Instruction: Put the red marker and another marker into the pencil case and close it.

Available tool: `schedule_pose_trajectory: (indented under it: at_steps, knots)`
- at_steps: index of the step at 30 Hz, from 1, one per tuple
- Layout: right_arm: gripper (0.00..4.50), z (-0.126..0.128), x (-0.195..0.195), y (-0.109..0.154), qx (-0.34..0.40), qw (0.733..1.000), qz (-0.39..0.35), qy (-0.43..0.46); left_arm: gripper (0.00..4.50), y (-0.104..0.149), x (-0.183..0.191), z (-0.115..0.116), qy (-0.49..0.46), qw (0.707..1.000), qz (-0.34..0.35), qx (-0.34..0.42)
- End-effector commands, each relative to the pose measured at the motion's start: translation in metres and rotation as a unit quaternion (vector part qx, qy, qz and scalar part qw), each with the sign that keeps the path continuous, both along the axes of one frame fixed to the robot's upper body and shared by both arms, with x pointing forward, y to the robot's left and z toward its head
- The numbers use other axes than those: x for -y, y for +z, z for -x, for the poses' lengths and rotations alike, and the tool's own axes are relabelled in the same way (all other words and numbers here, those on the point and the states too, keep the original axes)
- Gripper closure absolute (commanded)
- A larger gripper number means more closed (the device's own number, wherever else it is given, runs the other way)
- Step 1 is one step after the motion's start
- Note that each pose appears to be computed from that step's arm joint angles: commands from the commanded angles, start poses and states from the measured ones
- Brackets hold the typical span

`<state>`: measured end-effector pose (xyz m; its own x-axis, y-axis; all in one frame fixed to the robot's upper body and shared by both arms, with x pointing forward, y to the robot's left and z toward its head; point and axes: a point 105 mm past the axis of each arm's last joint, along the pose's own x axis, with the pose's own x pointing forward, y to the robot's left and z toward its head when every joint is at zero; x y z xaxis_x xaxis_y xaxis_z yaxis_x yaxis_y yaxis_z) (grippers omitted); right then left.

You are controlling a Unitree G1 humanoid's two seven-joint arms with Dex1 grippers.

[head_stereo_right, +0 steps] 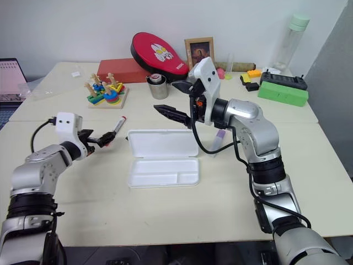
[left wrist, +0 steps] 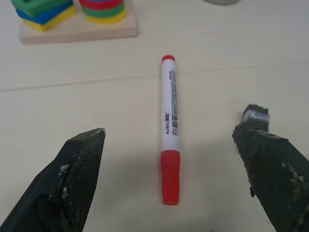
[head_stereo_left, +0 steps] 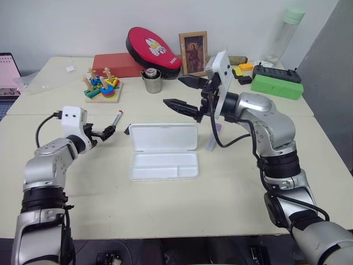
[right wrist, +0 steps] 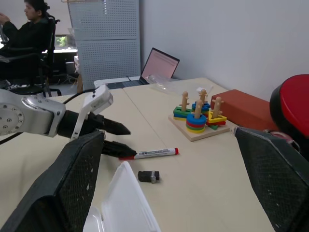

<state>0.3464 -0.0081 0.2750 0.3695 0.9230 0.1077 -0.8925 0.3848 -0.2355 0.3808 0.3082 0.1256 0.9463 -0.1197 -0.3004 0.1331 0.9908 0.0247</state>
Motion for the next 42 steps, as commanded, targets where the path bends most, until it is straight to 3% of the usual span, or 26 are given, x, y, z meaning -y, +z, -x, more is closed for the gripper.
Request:
schedule_pose_trajectory:
  at_steps: [1,4,7,26,31,32,37,39,42]
  knots:
    - [0.01,0.006,0.003,0.020,0.035,0.999,-0.023,0.007,0.00,-0.004,0.002,-0.008,-0.007,1.000,-0.009,-0.009]
    - [0.01,0.007,0.004,0.020,0.037,0.999,-0.022,0.006,0.00,-0.014,0.001,-0.009,-0.008,0.999,-0.018,-0.031]
    - [0.00,0.007,0.004,0.020,0.039,0.999,-0.022,0.006,0.44,-0.014,0.001,-0.010,-0.010,0.999,-0.019,-0.028]
    - [0.00,0.018,-0.001,0.018,0.038,0.998,-0.015,0.041,3.96,-0.017,0.002,-0.011,-0.004,1.000,-0.016,-0.022]
    - [0.00,0.020,0.003,0.020,0.039,0.998,-0.016,0.047,4.09,-0.010,0.002,-0.014,0.001,1.000,-0.010,-0.001]
    - [0.00,0.021,0.005,0.022,0.039,0.998,-0.018,0.049,4.09,-0.003,0.003,-0.016,0.001,1.000,-0.008,0.016]
    - [0.00,0.038,0.026,0.037,0.044,0.994,-0.031,0.090,4.09,0.083,0.041,-0.019,-0.094,0.982,-0.013,0.163]
    - [0.00,0.042,0.035,0.038,0.044,0.994,-0.028,0.094,4.09,0.121,0.071,-0.010,-0.170,0.961,-0.025,0.218]
    - [0.00,0.046,0.045,0.034,0.040,0.994,-0.019,0.097,4.09,0.149,0.111,0.012,-0.284,0.924,-0.052,0.251]
